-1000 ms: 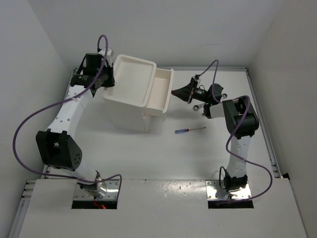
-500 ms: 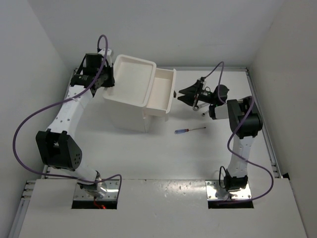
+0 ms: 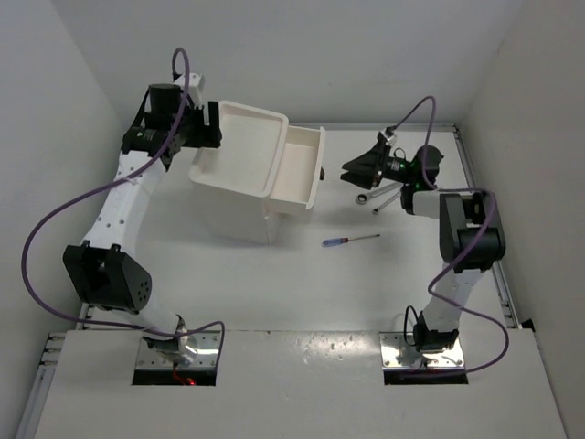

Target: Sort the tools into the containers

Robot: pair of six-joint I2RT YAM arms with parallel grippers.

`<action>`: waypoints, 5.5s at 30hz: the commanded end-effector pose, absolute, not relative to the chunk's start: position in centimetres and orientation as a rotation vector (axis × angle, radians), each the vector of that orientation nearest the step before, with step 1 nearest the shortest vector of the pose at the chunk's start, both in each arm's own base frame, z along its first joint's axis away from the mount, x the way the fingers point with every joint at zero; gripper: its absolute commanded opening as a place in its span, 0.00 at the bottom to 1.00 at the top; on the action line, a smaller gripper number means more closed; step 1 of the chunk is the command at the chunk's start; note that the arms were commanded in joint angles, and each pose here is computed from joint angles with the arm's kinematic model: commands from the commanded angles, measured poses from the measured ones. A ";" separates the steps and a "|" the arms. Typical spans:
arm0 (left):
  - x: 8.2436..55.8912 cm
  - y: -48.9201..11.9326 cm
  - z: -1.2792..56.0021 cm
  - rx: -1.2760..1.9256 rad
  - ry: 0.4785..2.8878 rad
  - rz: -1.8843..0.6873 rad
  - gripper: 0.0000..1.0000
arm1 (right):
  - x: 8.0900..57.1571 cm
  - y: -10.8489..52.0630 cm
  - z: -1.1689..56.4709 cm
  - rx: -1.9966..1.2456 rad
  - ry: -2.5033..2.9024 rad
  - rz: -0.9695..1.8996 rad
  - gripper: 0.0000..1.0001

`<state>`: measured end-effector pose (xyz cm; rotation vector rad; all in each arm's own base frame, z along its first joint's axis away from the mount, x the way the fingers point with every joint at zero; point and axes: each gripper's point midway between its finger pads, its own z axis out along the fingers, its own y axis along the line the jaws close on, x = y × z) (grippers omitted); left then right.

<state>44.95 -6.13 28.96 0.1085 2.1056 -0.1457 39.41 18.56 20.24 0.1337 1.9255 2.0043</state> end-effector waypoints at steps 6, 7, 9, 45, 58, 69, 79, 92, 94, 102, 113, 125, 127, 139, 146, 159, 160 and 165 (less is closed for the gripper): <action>43.5 -4.8 41.3 0.062 1.815 -0.095 0.92 | 36.4 13.9 16.1 0.030 2.300 1.318 0.58; 43.0 -4.1 42.0 0.035 1.798 -0.063 0.92 | 36.2 13.5 15.5 0.077 2.346 1.235 0.56; 41.8 -3.4 43.4 0.003 1.758 -0.045 0.95 | 34.2 13.5 14.2 0.219 2.427 1.256 0.55; 38.4 0.1 36.1 -0.014 1.876 0.135 0.96 | 32.1 18.4 5.7 -1.863 1.531 0.639 0.49; 39.2 0.3 35.7 -0.006 1.886 0.140 0.96 | 31.6 19.1 1.8 -2.005 1.535 0.599 0.49; 39.4 0.7 35.7 -0.006 1.886 0.152 0.96 | 31.5 18.6 0.0 -2.060 1.578 0.564 0.50; 39.4 0.6 35.7 -0.016 1.886 0.145 0.99 | 29.4 17.5 -1.4 -2.135 1.606 0.537 0.42; 39.2 0.6 36.2 -0.025 1.886 0.139 0.99 | 26.9 15.4 -1.2 -2.201 1.638 0.500 0.05; 39.0 0.6 36.5 -0.026 1.877 0.138 0.99 | 25.7 15.1 0.6 -2.185 1.612 0.484 0.02; 37.7 0.0 35.9 -0.051 1.873 0.075 1.00 | 23.0 16.6 14.0 -1.721 1.609 0.469 0.00; 36.8 -0.6 35.5 -0.083 1.865 0.018 1.00 | 29.6 24.2 34.9 -0.700 1.772 1.064 0.00; 36.8 0.0 34.2 -0.135 1.872 0.040 1.00 | 41.9 27.9 36.4 0.193 1.893 1.605 0.00; 37.2 0.0 33.6 -0.135 1.883 0.041 1.00 | 43.2 28.4 36.1 0.229 1.901 1.628 0.00; 37.6 0.5 31.9 -0.149 1.919 0.063 1.00 | 49.8 28.0 31.1 0.362 1.948 1.408 0.04; 37.7 0.5 32.1 -0.150 1.910 0.062 1.00 | 49.7 27.9 29.2 0.356 1.995 1.320 0.07; 37.7 0.8 32.1 -0.162 1.908 0.079 1.00 | 48.4 28.5 27.4 0.334 2.053 1.289 0.44; 37.7 0.8 32.1 -0.162 1.908 0.079 1.00 | 48.4 28.1 28.9 0.308 2.022 1.294 0.44; 37.8 0.2 32.5 -0.149 1.902 0.040 1.00 | 46.2 26.3 37.1 0.002 1.799 1.170 0.44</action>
